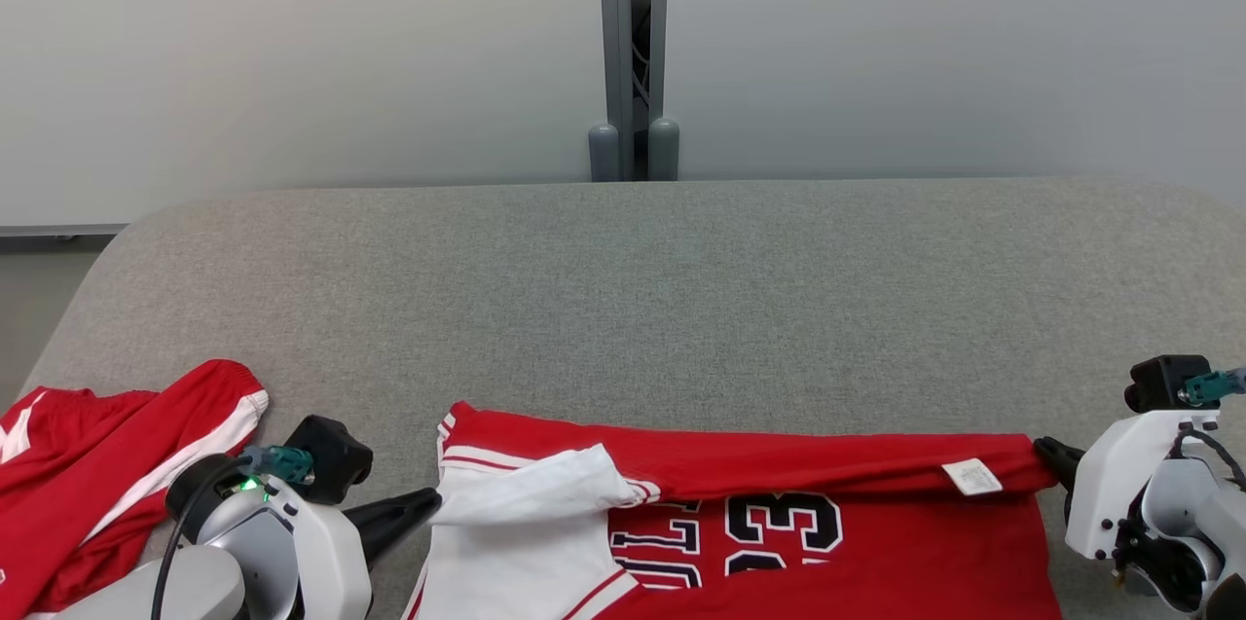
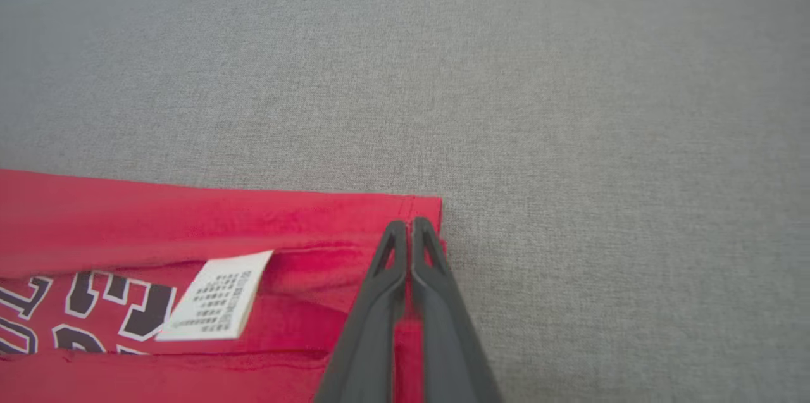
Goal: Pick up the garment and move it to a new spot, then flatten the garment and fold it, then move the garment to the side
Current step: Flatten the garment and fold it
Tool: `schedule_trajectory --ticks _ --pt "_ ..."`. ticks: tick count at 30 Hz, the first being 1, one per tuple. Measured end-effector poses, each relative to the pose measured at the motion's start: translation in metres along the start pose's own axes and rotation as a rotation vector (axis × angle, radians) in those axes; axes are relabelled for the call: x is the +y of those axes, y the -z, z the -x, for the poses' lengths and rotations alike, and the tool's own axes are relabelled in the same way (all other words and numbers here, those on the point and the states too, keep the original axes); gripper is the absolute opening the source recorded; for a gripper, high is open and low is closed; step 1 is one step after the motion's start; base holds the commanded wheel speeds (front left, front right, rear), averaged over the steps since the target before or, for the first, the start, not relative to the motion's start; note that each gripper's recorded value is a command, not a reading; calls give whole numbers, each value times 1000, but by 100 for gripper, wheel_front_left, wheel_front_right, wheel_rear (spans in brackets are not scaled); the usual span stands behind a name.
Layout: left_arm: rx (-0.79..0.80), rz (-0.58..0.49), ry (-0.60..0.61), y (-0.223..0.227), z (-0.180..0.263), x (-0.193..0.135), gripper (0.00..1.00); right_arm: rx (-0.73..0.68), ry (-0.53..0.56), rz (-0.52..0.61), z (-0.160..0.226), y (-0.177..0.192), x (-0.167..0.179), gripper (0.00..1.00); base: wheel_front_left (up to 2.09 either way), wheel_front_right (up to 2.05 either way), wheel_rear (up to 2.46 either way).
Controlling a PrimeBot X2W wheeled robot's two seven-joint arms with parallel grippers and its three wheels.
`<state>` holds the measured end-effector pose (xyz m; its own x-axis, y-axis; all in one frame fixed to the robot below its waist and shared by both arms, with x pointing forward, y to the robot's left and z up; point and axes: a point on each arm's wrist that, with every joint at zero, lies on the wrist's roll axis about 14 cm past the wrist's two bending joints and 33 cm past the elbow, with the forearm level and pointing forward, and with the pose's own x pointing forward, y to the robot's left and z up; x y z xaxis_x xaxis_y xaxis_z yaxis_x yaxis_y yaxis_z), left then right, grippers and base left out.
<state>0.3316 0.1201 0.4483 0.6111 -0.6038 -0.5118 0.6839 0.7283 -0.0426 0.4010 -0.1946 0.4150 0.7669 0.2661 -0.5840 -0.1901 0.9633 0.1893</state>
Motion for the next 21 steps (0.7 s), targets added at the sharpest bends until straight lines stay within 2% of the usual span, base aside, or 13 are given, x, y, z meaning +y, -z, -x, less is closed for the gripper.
schedule_trajectory --ticks 21 --pt "91 -17 46 26 7 -24 0 134 -40 -32 12 27 6 0 0 0 0"
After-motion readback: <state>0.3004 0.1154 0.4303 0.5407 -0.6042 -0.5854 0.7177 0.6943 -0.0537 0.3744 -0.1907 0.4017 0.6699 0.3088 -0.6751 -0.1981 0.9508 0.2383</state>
